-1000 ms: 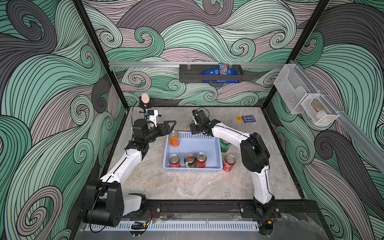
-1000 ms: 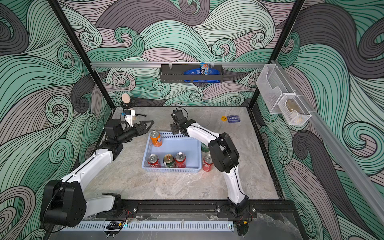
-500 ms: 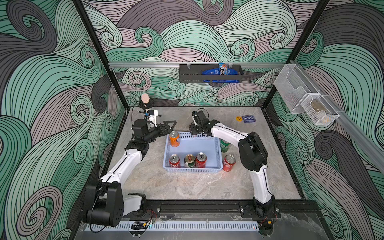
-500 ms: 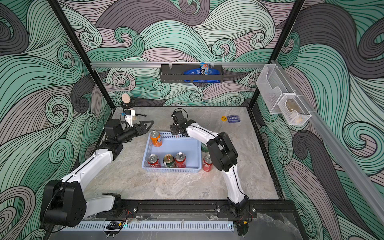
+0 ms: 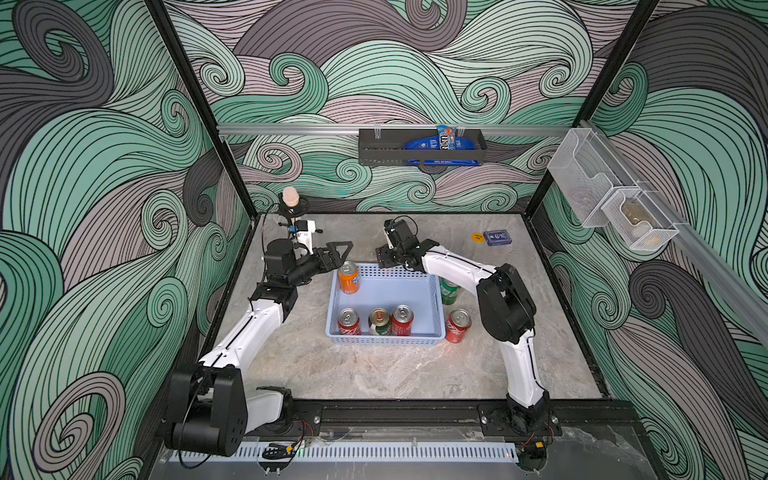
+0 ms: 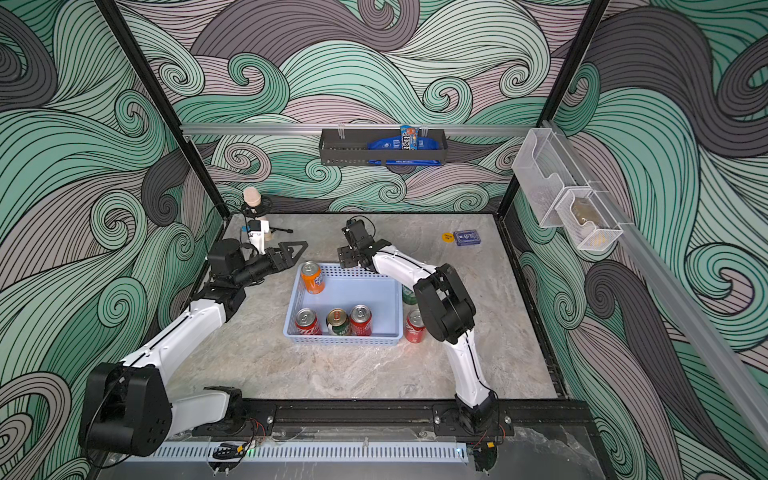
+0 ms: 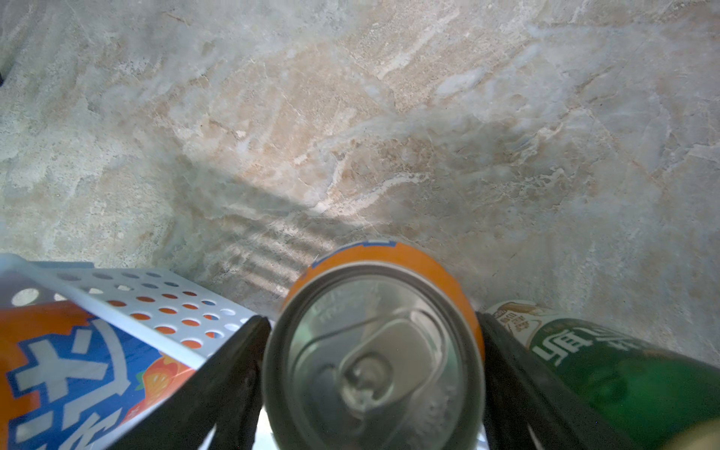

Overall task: Take out the drinks from the basket
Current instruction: Place the drink at the center of the board.

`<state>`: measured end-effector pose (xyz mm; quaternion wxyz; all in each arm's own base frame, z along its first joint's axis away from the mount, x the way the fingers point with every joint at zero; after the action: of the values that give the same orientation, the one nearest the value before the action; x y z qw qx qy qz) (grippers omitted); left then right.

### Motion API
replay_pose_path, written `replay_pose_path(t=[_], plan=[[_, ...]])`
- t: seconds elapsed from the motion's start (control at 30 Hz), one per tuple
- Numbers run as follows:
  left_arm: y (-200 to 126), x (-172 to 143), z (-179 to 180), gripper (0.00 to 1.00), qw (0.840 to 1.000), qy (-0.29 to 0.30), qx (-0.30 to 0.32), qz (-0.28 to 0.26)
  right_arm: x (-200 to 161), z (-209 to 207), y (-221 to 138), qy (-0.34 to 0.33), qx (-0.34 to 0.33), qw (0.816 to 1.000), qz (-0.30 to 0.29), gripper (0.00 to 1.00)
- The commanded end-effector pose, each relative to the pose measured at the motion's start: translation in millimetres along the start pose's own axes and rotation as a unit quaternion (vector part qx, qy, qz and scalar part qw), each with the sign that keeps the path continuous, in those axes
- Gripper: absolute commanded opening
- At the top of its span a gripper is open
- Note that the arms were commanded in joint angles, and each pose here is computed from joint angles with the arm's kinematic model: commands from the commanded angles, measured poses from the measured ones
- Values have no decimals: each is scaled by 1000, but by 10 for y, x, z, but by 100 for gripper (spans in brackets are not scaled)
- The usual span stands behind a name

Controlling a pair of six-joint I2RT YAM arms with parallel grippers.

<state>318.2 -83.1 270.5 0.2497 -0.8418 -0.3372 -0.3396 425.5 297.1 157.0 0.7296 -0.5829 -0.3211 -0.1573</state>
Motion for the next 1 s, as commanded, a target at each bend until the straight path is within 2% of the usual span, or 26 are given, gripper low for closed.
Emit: replay_pose_path(t=[0.0,0.23,0.4,0.53,0.73,0.97], plan=[[-48,65,-62,99,1000,13,-12,-13,104,40,-69,9,9,1000,-19,82],[-46,60,-43,99,1000,15,-6,-12,291,71,-399,3,10,998,-57,92],[-62,76,-48,99,1000,25,5,-12,382,116,-701,-18,23,997,-74,96],[-102,82,-33,99,999,37,23,-22,365,128,-931,-38,20,996,-78,98],[-142,84,-70,99,998,53,16,-32,270,27,-1273,-64,-5,993,-97,100],[-247,88,-72,99,995,71,46,-59,155,-316,-1453,-18,-51,993,-104,100]])
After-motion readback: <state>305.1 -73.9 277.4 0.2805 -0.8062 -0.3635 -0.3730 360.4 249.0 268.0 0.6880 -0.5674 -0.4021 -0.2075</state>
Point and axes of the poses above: each gripper's point midway between its finger pads, its own y axis out along the fingers, its own z axis along the line the jaws close on, x = y × z, the point moved 8 cm from there along -y, back along the fingers, and after that the axes turned 2 degrees about y, right-handed, at the moved point
